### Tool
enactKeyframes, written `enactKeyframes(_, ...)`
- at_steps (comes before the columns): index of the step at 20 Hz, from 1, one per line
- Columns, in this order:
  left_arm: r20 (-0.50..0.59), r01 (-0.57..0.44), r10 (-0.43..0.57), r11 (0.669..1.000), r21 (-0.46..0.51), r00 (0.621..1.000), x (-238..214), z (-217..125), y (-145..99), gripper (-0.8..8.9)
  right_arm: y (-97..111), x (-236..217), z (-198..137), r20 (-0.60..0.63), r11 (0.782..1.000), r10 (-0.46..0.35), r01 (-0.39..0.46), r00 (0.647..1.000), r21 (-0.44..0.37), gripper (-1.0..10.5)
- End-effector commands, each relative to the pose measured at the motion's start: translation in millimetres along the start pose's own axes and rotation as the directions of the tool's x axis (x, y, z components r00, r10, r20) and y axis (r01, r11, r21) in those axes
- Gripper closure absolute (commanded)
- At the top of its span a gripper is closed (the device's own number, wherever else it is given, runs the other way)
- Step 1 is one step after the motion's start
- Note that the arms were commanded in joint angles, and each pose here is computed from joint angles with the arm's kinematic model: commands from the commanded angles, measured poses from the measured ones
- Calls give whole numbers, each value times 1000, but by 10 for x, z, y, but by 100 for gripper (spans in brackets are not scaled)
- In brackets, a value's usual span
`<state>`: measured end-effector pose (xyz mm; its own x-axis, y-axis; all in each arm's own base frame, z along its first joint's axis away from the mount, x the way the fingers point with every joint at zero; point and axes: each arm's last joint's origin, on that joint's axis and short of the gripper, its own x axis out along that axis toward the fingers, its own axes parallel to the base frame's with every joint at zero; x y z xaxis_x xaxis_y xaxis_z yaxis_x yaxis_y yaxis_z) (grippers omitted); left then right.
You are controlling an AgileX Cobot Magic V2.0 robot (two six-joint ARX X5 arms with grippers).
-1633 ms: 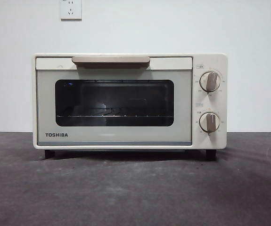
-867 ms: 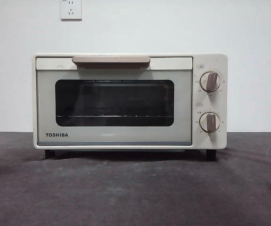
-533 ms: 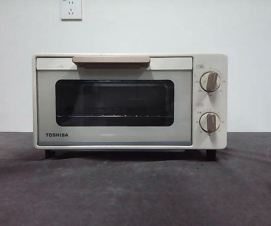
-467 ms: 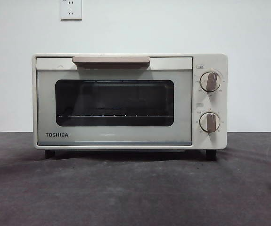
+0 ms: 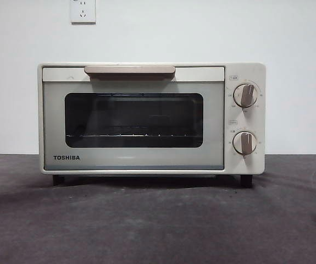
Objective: The left arm flap open the oven, the right arm pick bread and place it into oven, the left arm flap close the oven
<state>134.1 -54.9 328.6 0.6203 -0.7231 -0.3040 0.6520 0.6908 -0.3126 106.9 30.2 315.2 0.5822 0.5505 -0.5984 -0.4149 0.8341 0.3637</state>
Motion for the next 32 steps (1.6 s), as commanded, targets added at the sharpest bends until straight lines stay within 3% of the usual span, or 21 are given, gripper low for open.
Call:
enactKeyframes(1,23,12,-13,999,40,1000,-15,70,-34,792,16,-13,32,13,1000,7,-7,1000,-22,935)
enactKeyframes(5,26,21,-22,999,48,999,-10,74,-47,792,4,10,38,-2,1000,3,-3,1000,10,932)
enactKeyframes(9,26,22,-23,999,48,999,-9,74,-48,785,-71,155,55,-97,993,-14,25,995,117,589)
enactKeyframes(12,25,22,-23,999,49,999,-9,73,-48,781,-166,318,58,-200,976,-60,99,978,195,459)
enactKeyframes(17,25,22,-23,999,48,999,-9,73,-48,472,-284,593,42,-369,945,-128,226,921,237,438)
enactKeyframes(21,25,22,-23,999,48,999,-9,73,-48,452,-348,916,-74,-466,934,-141,273,874,230,437)
enactKeyframes(24,25,22,-23,999,48,999,-9,73,-48,340,-444,1133,-248,-518,910,-197,352,832,220,437)
enactKeyframes(30,32,22,-24,998,51,999,-9,80,-49,345,-586,1405,-424,-543,894,-199,378,816,242,445)
enactKeyframes(32,44,24,-26,998,54,999,-12,93,-53,344,-608,1458,-424,-545,893,-198,379,815,242,502)
